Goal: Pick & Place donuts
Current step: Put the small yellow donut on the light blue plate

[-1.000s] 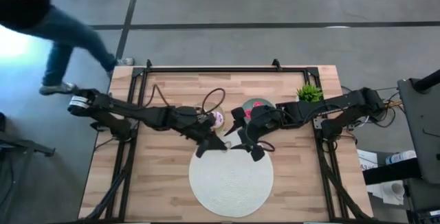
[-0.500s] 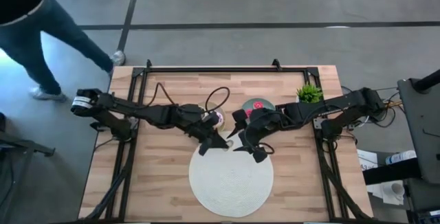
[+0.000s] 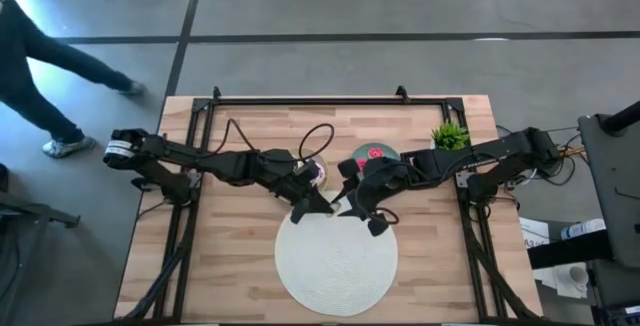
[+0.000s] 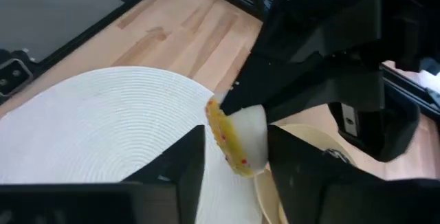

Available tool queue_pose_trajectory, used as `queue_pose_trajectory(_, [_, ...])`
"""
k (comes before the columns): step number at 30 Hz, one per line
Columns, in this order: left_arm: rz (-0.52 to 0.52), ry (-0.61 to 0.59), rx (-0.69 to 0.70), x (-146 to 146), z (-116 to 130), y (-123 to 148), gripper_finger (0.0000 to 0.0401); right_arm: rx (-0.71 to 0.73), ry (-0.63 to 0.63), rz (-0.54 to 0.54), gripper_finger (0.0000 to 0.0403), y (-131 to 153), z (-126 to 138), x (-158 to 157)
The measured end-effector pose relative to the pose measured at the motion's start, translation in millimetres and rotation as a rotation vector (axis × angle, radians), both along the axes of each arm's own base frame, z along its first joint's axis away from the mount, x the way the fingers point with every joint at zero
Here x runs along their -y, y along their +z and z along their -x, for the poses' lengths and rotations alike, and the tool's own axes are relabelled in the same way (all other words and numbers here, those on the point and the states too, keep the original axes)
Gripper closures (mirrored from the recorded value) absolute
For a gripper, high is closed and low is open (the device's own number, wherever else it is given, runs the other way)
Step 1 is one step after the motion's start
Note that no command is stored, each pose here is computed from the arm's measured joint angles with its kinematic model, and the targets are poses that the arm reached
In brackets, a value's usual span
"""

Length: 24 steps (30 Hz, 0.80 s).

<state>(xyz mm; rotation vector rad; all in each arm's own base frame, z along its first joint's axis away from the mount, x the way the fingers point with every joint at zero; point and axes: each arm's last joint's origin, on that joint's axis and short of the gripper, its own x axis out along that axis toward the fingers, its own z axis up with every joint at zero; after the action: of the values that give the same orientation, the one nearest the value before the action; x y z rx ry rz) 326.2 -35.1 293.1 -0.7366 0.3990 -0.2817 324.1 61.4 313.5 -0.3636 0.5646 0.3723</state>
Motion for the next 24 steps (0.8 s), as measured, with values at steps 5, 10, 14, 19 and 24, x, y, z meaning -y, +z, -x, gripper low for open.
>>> queue_pose_trajectory(5, [0.009,0.002,-0.005,0,0,0,0.0401,0.0,-0.02,0.015,0.0305,0,0,1])
queue_pose_trajectory(10, [0.028,0.02,-0.014,0,0,-1,0.0393,-0.01,-0.029,0.011,0.0357,-3,0,1])
queue_pose_trajectory(14, [0.048,0.059,-0.027,-1,-1,-1,0.0354,-0.033,-0.052,-0.008,0.0384,-6,1,2])
queue_pose_trajectory(19, [0.028,0.129,-0.036,-3,-1,-3,0.0279,-0.13,-0.114,-0.048,0.0389,-13,6,6])
queue_pose_trajectory(24, [0.0,0.189,-0.094,-5,1,-8,0.0226,-0.357,-0.39,-0.064,0.0389,-29,19,29])
